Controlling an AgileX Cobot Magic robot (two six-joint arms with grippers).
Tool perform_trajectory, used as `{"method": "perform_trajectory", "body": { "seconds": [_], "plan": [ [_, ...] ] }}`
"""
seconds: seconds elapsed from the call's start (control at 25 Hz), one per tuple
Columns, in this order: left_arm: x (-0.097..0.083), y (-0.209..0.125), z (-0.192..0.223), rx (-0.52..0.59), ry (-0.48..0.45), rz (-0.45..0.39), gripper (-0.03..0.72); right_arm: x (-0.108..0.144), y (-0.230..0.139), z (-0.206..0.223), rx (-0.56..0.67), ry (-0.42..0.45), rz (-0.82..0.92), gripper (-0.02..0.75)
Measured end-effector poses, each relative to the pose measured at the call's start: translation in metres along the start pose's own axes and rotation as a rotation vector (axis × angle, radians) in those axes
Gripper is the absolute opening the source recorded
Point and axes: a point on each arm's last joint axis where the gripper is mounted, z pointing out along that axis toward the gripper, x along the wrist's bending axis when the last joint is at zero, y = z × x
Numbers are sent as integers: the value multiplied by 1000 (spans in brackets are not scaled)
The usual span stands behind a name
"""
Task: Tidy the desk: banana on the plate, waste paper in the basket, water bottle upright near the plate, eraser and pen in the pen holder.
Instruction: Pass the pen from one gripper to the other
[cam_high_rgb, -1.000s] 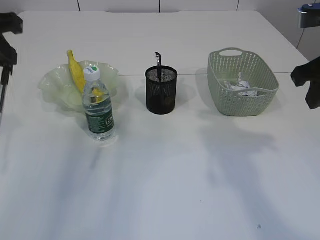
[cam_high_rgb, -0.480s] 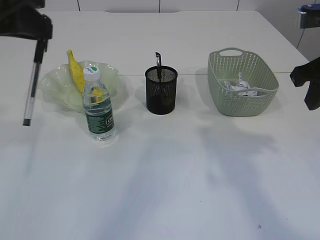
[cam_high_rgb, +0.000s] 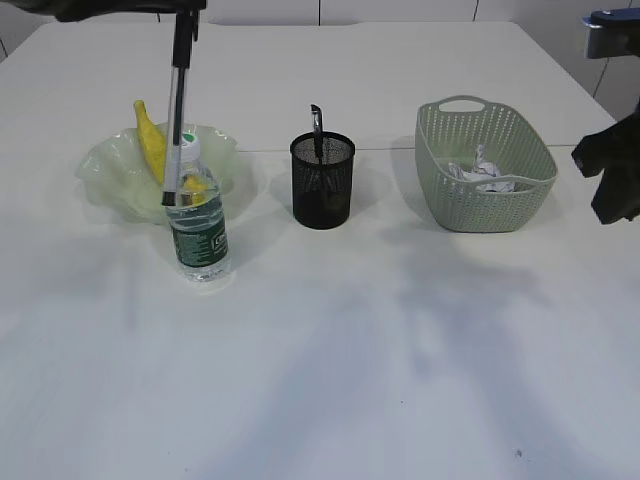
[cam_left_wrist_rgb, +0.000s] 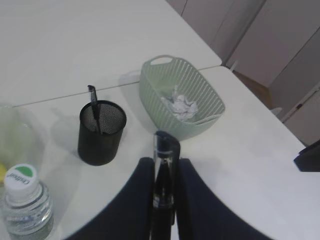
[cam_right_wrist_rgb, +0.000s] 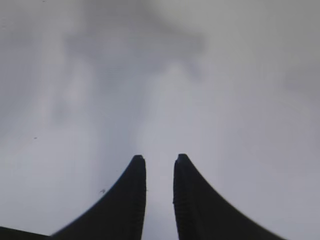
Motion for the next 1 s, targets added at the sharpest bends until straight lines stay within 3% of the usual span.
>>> {"method": "perform_trajectory", "body": {
  "seconds": [0.24, 0.76, 1.0],
  "plan": [
    [-13, 2, 0, -52, -64, -6, 62, 15, 2, -9, -71, 161, -85, 147],
    [-15, 5, -1, -77, -86, -38, 61, 51, -1, -59, -376, 551, -333, 147],
    [-21, 4, -1, -88, -119, -55, 61, 71, -14, -49, -441, 819, -451, 147]
  ]
}}
